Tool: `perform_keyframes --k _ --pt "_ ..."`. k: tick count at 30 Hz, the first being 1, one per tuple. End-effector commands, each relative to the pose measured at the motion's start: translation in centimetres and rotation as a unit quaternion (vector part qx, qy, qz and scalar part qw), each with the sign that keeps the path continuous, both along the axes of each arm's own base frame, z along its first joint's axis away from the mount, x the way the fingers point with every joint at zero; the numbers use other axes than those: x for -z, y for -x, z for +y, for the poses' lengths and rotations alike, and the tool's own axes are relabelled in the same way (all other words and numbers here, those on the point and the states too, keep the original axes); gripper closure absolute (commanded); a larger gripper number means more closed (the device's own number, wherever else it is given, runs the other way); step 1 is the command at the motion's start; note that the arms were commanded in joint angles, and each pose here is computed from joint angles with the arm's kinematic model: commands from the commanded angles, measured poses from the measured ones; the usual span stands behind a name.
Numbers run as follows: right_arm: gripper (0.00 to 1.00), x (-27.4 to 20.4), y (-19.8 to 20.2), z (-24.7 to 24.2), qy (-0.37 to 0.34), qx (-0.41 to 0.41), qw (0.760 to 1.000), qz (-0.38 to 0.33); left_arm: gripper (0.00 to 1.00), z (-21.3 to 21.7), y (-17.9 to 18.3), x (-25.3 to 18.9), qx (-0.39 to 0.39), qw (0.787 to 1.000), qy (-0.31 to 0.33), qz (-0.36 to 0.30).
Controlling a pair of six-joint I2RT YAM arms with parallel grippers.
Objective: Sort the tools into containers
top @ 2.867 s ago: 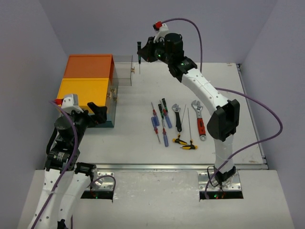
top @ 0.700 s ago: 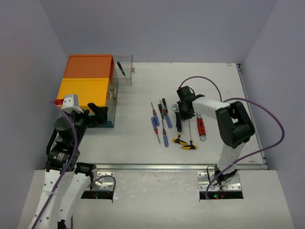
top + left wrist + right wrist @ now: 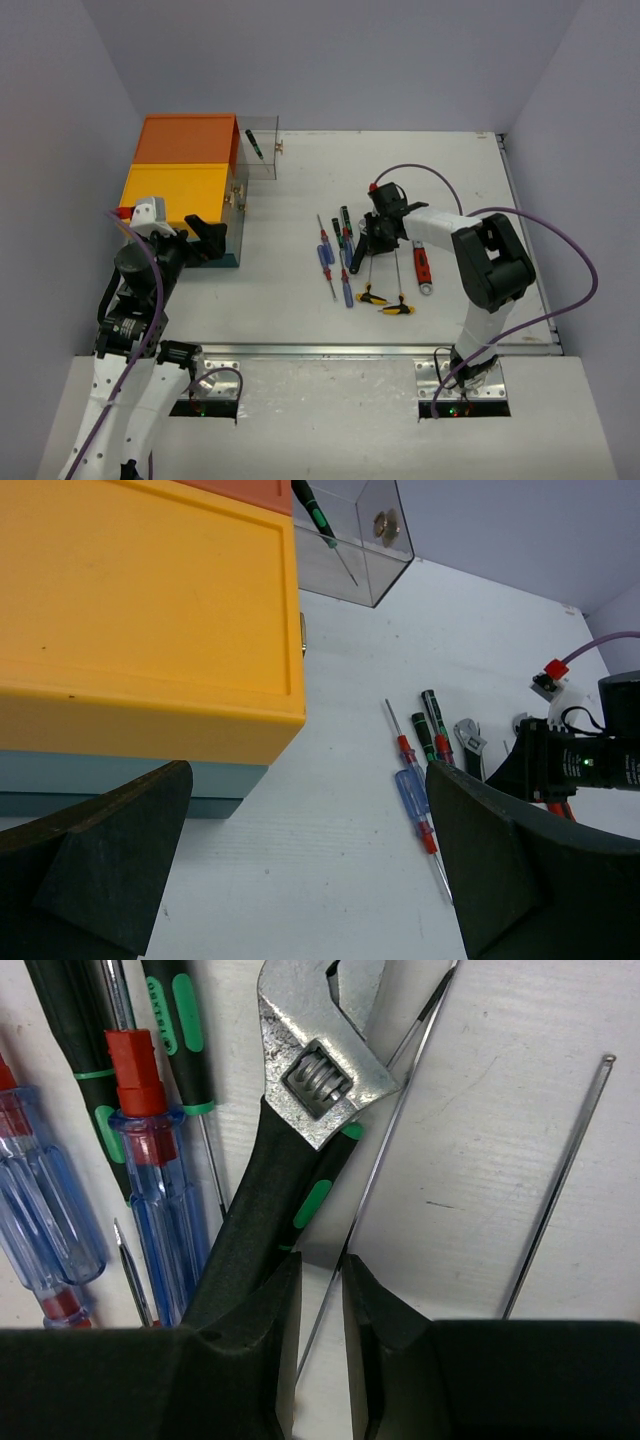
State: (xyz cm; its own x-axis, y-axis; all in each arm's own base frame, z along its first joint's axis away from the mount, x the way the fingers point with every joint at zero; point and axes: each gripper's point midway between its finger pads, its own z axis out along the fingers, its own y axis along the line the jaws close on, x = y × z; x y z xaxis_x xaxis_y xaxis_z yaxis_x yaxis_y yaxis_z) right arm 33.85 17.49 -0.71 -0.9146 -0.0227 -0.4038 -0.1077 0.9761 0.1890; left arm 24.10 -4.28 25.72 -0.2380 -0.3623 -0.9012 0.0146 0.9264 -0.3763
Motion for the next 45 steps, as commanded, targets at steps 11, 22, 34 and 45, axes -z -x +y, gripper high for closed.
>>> perform_keyframes --k 11,22,34,45 --pt "0.81 -4.8 -2.5 1.2 -0.017 0.057 0.994 -0.093 0.0 -0.4 -0.2 -1.2 0.009 1.0 0.004 -0.026" --pt "0.87 -3.6 -2.0 0.4 -0.015 0.103 0.99 -0.1 0.0 -0.4 -0.2 -1.3 0.009 1.0 0.004 -0.028" --pt "0.86 -2.2 -3.0 2.6 -0.044 0.095 0.992 -0.073 0.0 -0.4 -0.2 -1.3 0.009 1.0 0.003 -0.028" --pt "0.8 -1.8 -3.1 3.6 -0.055 0.093 0.992 -0.066 0.0 -0.4 -0.2 -1.3 0.009 1.0 0.003 -0.028"
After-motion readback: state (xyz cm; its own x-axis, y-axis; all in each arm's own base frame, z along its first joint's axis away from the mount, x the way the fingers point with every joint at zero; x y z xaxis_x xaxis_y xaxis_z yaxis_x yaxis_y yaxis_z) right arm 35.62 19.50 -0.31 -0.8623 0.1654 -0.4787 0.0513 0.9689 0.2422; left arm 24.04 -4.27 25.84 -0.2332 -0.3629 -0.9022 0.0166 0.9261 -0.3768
